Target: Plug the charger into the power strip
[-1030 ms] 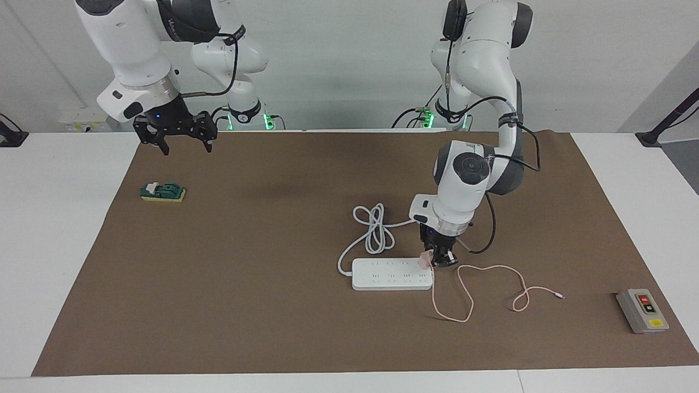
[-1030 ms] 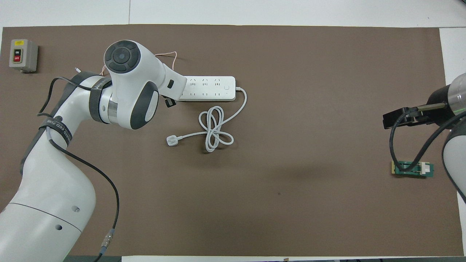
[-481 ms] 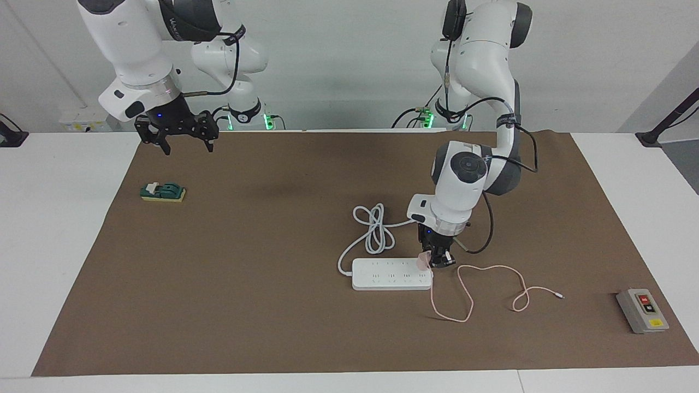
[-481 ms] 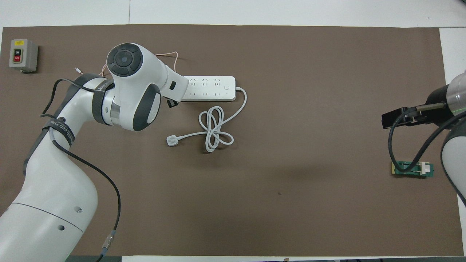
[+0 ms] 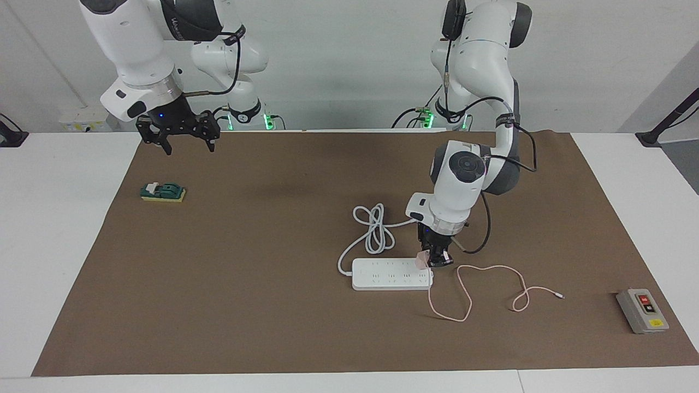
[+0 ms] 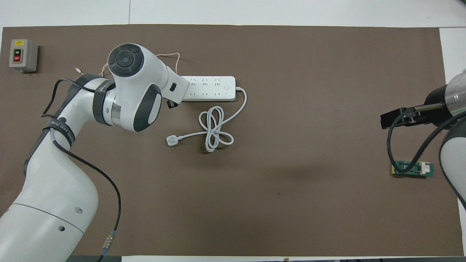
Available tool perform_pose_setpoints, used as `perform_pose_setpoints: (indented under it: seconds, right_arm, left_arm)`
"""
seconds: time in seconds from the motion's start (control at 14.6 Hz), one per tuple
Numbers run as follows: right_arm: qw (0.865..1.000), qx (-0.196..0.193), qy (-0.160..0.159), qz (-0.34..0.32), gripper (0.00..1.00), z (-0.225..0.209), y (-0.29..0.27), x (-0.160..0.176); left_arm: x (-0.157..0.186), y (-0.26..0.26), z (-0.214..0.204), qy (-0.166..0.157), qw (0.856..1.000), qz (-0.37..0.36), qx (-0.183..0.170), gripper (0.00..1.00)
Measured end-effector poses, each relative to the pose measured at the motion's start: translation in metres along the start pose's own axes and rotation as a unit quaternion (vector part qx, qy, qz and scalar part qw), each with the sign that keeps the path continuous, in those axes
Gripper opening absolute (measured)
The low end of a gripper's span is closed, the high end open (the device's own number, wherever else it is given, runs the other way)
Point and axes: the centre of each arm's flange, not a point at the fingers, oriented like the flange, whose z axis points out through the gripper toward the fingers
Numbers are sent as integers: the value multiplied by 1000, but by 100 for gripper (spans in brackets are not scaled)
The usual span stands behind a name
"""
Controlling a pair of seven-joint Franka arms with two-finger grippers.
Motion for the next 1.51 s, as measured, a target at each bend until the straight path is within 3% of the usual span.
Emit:
perform_pose_setpoints:
  seconds: [1.51]
  right_arm:
    - [1000, 0, -4, -4, 100, -2, -5, -3]
  left_arm:
    - [-5, 7, -1, -8, 1000, 2, -8, 29]
